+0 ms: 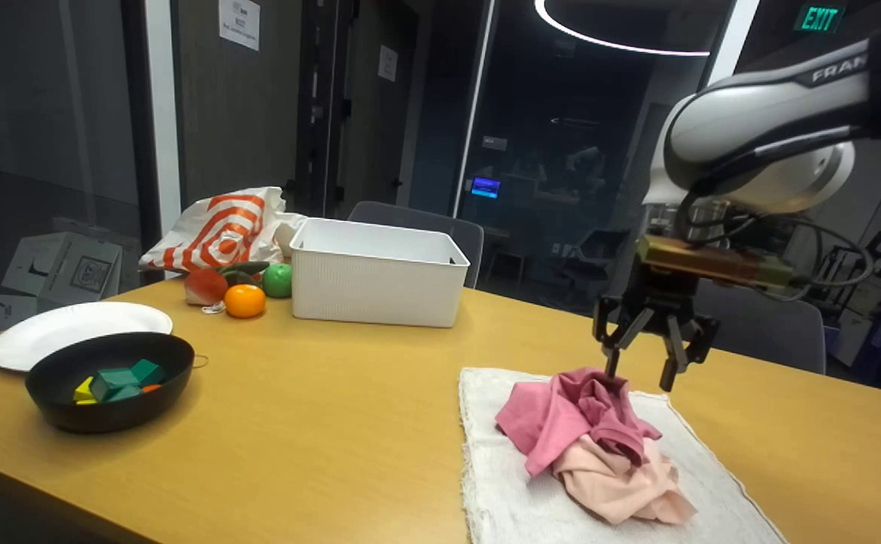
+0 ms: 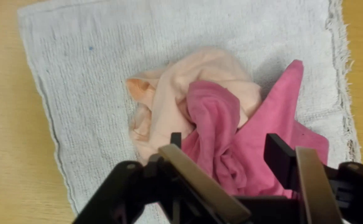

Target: Put the colored cloths on the white cloth then fold it

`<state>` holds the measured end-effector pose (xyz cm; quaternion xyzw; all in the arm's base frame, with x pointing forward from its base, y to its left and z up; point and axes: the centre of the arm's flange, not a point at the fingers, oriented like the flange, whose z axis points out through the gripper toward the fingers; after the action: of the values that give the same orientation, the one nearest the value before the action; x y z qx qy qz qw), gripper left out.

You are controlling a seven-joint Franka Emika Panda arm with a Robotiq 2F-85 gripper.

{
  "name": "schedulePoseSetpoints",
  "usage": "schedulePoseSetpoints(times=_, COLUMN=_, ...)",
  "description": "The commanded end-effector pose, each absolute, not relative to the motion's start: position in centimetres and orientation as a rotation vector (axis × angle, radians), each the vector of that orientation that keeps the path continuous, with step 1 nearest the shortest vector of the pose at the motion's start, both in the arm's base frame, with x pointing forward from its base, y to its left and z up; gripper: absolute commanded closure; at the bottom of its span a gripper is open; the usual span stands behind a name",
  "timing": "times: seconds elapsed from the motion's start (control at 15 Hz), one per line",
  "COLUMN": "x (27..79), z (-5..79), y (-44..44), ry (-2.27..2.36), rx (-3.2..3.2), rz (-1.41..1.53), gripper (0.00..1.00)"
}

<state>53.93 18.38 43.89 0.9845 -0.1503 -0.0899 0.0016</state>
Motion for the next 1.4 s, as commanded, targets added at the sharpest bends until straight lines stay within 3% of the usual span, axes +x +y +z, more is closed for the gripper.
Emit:
schedulePoseSetpoints(times=0.0, x=52.7, z=48.4, y=15.9, ry=-0.526, rx=3.110, rz=-0.334, gripper=0.01)
schedulePoseSetpoints(times=0.47, x=46.5, z=49.2, y=9.5, ry=-0.668, rx=3.004, rz=-0.330, gripper=0.00)
schedulePoseSetpoints(times=0.53, x=49.7, z=47.5, y=10.4, ry=-0.666, rx=3.018, rz=-0.371, gripper=0.00)
schedulePoseSetpoints(times=0.87, x=47.7, z=48.6, y=9.7, ry=-0.669, rx=3.012, rz=-0.340, gripper=0.00)
schedulePoseSetpoints(times=1.33, x=45.4, z=43.0, y=7.4, ry=-0.446, rx=3.077, rz=-0.309, gripper=0.00)
